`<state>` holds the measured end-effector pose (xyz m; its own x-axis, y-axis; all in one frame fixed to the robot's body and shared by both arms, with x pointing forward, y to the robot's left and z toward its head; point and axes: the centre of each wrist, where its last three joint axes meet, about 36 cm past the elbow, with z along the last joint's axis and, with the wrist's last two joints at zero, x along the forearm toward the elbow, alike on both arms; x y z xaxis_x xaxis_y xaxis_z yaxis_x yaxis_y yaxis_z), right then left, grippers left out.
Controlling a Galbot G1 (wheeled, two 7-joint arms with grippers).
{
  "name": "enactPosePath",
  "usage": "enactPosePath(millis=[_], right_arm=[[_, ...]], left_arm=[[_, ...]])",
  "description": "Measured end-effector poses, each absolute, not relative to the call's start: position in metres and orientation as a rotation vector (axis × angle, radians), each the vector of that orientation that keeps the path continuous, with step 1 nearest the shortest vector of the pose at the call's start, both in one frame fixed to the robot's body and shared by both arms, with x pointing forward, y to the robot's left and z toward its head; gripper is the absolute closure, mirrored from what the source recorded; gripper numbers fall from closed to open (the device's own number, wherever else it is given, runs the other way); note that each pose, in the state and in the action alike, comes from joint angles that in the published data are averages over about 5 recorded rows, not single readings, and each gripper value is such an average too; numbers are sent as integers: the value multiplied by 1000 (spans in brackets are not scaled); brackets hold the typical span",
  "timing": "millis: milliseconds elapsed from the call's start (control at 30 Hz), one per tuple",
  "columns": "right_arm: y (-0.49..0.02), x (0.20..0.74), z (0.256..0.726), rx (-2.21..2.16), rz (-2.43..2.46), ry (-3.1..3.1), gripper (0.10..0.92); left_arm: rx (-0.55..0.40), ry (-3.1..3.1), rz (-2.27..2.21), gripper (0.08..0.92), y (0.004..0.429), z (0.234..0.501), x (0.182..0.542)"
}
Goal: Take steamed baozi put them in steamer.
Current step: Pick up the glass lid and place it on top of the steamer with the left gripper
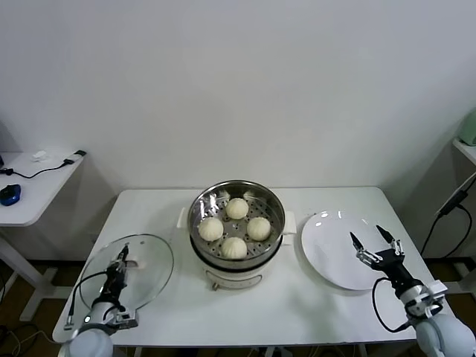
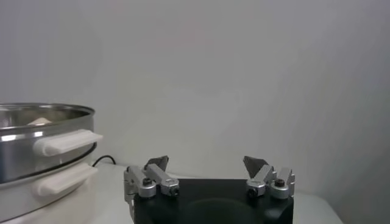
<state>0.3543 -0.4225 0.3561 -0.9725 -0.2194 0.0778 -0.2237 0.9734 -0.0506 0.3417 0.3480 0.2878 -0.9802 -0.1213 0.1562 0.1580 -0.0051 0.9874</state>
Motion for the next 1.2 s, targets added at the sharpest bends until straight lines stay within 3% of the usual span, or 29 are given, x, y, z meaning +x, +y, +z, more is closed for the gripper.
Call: enactPosePath(millis=[400,633,900,1200], right_arm=[[-430,363,359,328,119,-3057,200],[-433,370,361,323,144,-3057,200],[-433,382,360,321,182,-3051,200],[-433,397,357,313,204,-3054,200]], left_arm=[[63,-2066,-2197,850,344,358,325],[202,-2023,-2283,850,329,413,324],[326,-2014,-2305,850,297,456,338],[280,-2081,-2235,850,232,484,363]])
